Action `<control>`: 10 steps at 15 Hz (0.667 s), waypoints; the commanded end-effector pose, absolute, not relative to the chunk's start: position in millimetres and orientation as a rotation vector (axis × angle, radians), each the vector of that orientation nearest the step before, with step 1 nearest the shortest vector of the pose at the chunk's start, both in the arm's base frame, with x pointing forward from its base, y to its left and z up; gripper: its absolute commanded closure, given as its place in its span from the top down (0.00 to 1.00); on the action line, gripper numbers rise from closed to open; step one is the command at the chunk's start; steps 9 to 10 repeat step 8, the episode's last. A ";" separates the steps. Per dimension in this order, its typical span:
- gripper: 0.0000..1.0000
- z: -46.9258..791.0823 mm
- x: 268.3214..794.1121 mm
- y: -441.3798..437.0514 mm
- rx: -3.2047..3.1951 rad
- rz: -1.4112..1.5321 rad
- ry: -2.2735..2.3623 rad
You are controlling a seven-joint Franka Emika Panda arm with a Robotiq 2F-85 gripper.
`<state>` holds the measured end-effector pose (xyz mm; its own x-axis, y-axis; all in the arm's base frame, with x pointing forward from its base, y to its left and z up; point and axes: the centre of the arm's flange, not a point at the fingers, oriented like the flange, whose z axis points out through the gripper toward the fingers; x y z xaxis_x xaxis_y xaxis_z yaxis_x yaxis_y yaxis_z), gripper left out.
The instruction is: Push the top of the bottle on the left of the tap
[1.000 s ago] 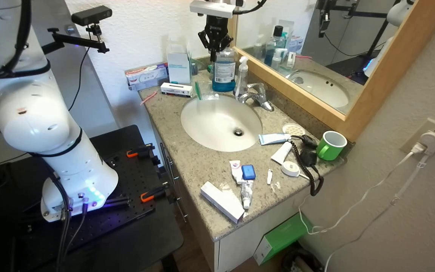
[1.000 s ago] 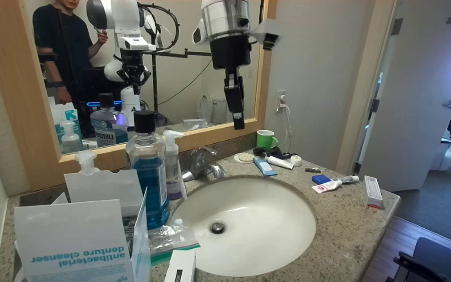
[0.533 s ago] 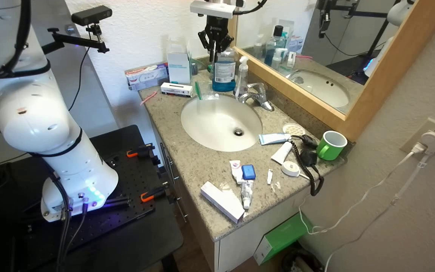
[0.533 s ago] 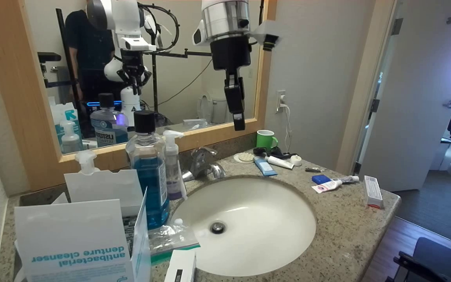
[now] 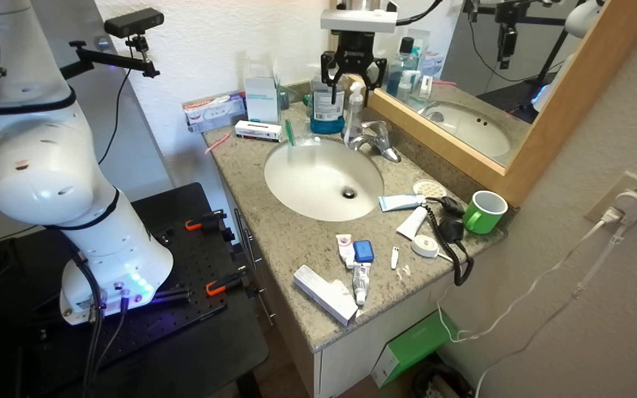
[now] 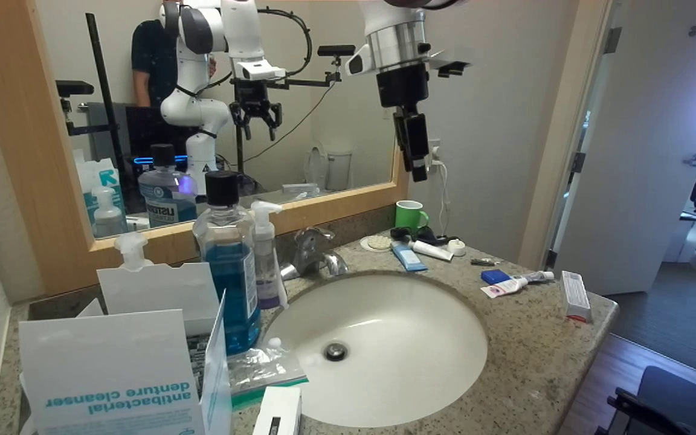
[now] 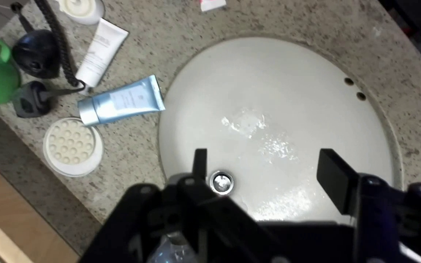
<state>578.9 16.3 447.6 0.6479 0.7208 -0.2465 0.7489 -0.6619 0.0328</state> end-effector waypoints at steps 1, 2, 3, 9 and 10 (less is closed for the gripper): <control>1.00 455.9 581.5 -23.1 2.677 -0.300 1.289; 1.00 457.0 581.9 -31.8 2.666 -0.304 1.297; 1.00 459.2 581.2 -37.3 2.660 -0.302 1.294; 1.00 456.8 582.8 -44.3 2.681 -0.326 1.257; 1.00 456.8 582.8 -44.3 2.681 -0.326 1.257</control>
